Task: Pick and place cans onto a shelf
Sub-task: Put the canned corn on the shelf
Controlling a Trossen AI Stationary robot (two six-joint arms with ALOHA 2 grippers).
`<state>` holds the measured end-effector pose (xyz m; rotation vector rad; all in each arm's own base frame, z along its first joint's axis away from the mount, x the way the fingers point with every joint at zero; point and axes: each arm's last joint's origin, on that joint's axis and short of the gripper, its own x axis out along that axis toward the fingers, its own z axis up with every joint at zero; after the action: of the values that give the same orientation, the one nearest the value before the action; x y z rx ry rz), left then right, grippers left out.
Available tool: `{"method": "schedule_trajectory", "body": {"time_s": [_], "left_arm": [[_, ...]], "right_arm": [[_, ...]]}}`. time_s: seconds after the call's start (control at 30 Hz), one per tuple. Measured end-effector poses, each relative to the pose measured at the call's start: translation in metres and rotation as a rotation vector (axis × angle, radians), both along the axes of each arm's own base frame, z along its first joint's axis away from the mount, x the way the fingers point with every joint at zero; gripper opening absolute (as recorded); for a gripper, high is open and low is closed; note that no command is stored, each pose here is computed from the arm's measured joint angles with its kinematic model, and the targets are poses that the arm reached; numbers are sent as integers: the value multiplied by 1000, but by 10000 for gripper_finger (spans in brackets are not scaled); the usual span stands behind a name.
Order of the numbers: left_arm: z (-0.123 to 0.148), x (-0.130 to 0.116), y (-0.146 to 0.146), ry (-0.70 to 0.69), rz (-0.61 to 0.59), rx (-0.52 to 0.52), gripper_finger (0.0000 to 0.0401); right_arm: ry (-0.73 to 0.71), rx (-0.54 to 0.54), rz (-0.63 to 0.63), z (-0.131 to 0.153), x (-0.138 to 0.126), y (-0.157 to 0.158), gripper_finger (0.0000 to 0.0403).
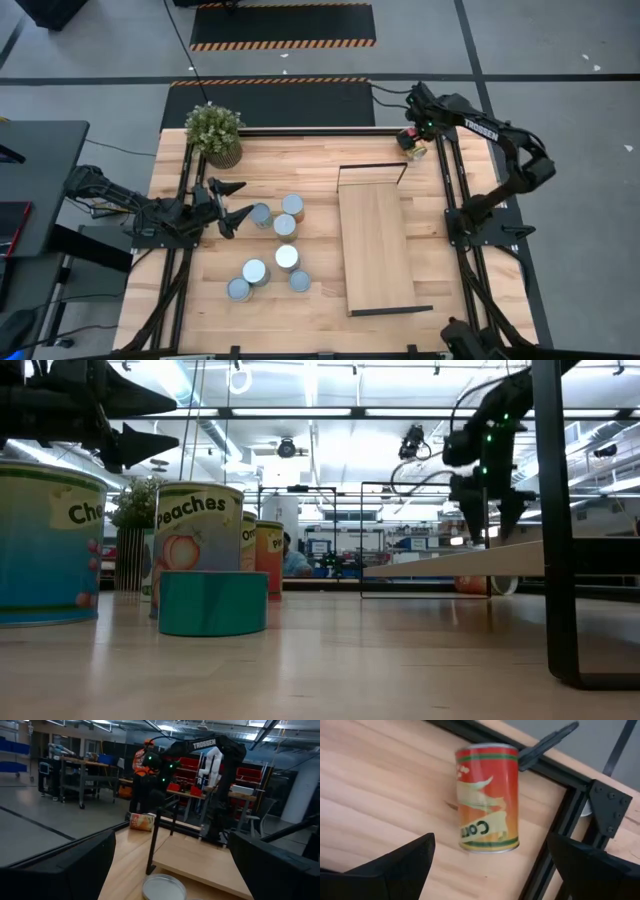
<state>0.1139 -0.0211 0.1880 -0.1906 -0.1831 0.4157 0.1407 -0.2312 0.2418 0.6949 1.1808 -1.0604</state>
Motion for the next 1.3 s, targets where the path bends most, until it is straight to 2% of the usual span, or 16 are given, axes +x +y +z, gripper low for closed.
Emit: {"method": "schedule_trajectory", "body": {"time_s": [0.33,0.63,0.77,1.07,1.17,1.3], "left_arm": [[0,0,0,10,3,20,393],[0,0,0,9,3,19,393],[0,0,0,9,3,18,393],[0,0,0,4,3,15,393],[0,0,0,4,3,15,393],[0,0,0,3,2,15,393]], "right_arm": [[89,157,77,-45,7,-19,396],[128,147,77,-63,12,-29,395],[140,142,76,-65,13,-30,382],[156,157,76,-65,12,-29,318],[175,196,79,-61,11,-27,313],[173,196,81,-48,12,-28,315]]}}
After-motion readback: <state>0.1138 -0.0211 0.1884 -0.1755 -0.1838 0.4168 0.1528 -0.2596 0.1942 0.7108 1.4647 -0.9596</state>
